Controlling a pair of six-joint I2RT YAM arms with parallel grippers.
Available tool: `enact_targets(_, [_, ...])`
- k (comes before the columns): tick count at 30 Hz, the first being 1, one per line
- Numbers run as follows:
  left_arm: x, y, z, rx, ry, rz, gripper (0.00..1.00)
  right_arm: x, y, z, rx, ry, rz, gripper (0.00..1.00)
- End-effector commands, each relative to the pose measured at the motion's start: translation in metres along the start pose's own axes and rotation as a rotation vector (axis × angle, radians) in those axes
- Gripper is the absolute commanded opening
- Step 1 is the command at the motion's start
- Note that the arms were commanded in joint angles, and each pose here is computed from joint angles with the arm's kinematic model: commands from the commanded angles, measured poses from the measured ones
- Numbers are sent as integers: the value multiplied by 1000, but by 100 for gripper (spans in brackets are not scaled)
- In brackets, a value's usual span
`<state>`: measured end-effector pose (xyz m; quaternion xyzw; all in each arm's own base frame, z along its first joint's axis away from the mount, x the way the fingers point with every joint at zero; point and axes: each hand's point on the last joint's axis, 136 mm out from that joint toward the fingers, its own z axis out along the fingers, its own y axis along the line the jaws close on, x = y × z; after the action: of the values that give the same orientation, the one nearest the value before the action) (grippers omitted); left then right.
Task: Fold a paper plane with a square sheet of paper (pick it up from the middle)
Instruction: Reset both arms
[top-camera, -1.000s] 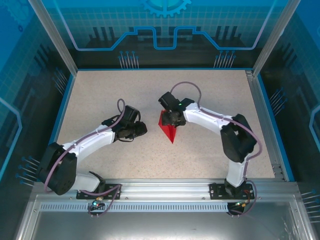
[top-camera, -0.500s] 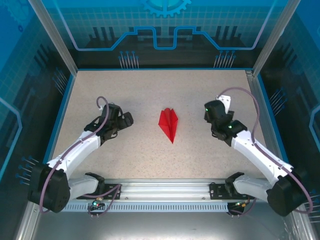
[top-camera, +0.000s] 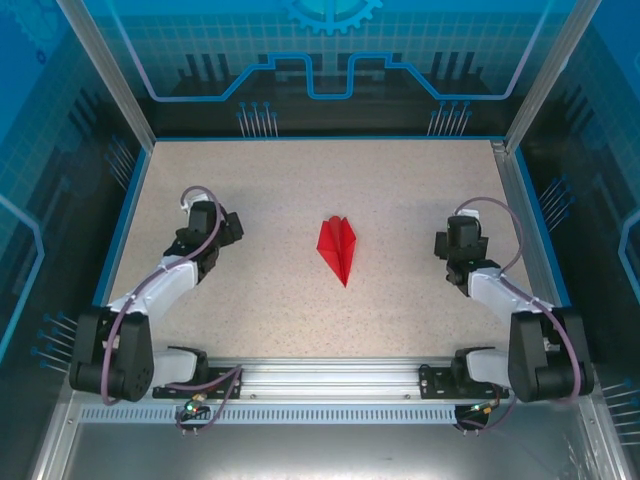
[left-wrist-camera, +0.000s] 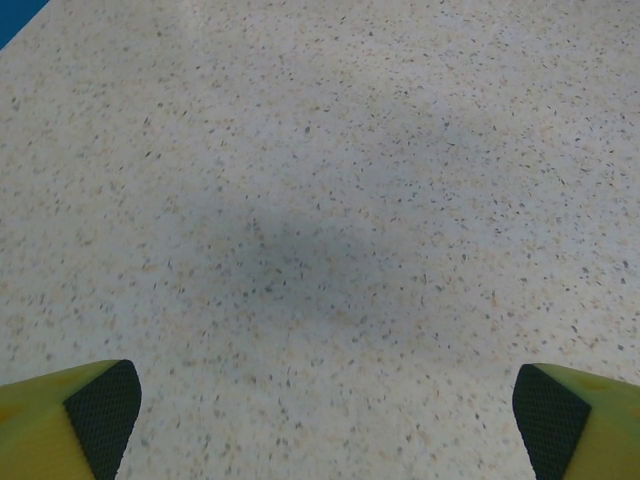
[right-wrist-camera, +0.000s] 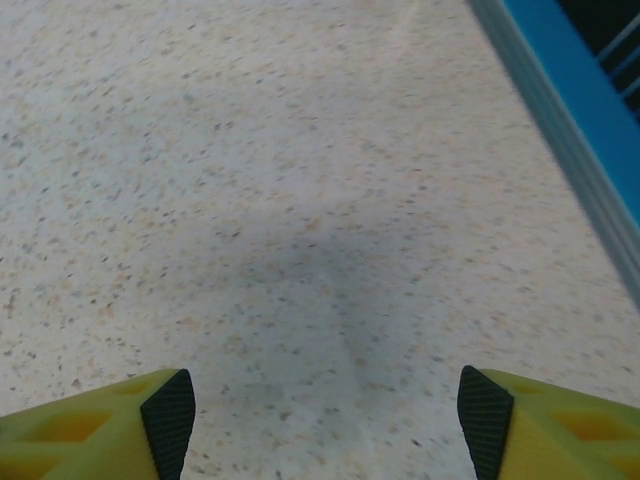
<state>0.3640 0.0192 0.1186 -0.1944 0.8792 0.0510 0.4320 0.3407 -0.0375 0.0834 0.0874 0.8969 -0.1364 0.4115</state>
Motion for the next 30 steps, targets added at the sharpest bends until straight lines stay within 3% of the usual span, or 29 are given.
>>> enact_targets(1, [-15, -1, 9, -7, -85, 78, 99, -39, 20, 3, -113, -167, -18, 74])
enact_targets(11, [-9, -13, 28, 110, -214, 146, 99, -52, 58, 1, -348, -332, -43, 75])
enact_targets(20, [9, -19, 35, 274, -264, 134, 99, -40, 77, 11, -370, -330, -116, 78])
enact_targets(21, [9, -22, 35, 295, -259, 139, 99, -41, 75, 12, -360, -331, -110, 84])
enact_targets(22, [10, -23, 35, 300, -253, 144, 99, -41, 73, 13, -353, -331, -101, 99])
enact_targets(26, [16, -42, 30, 413, -235, 213, 98, -42, 69, 14, -328, -332, -86, 99])
enact_targets(30, [8, -20, 37, 266, -254, 145, 99, -42, 69, 14, -327, -332, -86, 99])
